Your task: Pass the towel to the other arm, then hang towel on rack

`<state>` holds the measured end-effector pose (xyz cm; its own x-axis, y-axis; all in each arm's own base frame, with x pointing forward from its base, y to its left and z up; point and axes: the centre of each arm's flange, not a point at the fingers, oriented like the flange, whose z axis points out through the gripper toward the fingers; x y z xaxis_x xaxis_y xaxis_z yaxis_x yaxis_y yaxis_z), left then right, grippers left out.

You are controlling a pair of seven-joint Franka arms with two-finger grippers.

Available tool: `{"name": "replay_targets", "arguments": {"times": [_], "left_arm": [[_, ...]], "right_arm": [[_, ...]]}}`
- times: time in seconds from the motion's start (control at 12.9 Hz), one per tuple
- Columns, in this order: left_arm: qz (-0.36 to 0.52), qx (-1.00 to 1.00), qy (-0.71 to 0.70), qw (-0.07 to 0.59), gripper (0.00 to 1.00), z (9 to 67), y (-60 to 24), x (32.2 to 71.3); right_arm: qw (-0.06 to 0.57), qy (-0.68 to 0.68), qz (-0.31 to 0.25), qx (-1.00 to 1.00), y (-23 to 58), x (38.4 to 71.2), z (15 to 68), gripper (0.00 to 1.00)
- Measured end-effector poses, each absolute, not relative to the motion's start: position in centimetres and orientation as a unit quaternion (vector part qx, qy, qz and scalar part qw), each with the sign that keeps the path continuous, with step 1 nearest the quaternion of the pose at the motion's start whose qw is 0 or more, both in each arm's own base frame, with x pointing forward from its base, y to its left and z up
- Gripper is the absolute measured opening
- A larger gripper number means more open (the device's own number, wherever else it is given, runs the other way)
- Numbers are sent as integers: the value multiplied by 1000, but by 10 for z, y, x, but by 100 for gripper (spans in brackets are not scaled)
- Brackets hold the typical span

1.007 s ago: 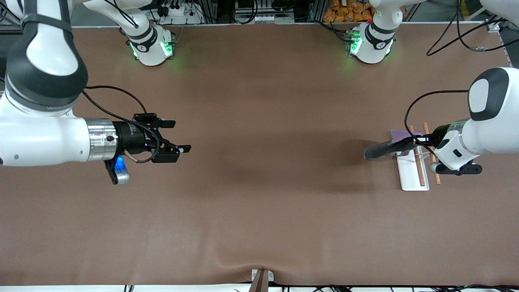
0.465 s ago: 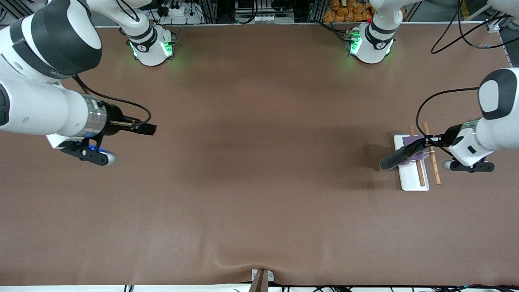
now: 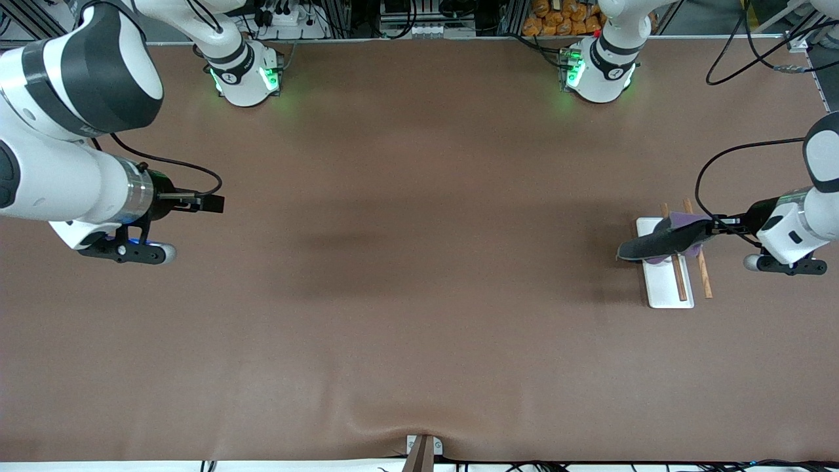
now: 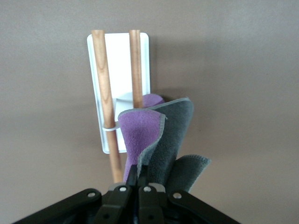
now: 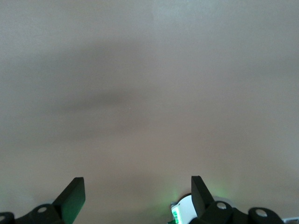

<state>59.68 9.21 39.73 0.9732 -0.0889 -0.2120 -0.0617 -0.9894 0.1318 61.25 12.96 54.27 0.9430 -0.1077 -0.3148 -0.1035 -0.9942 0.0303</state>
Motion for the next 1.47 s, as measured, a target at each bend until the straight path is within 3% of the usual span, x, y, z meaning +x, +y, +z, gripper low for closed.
{"name": "replay_targets", "arguments": {"times": [0.7,1.08,1.47], "left_arm": [[-102,986,-83,99,2,373,157,588],[-88,986,-103,100,2,375,172,589],[-80,984,-117,107,2,360,190,597]], "right_arm": [[-9,7,-78,997,40,563,522,100],[-10,16,-58,998,35,557,535,100],[-13,18,-24,999,16,566,583,100]]}}
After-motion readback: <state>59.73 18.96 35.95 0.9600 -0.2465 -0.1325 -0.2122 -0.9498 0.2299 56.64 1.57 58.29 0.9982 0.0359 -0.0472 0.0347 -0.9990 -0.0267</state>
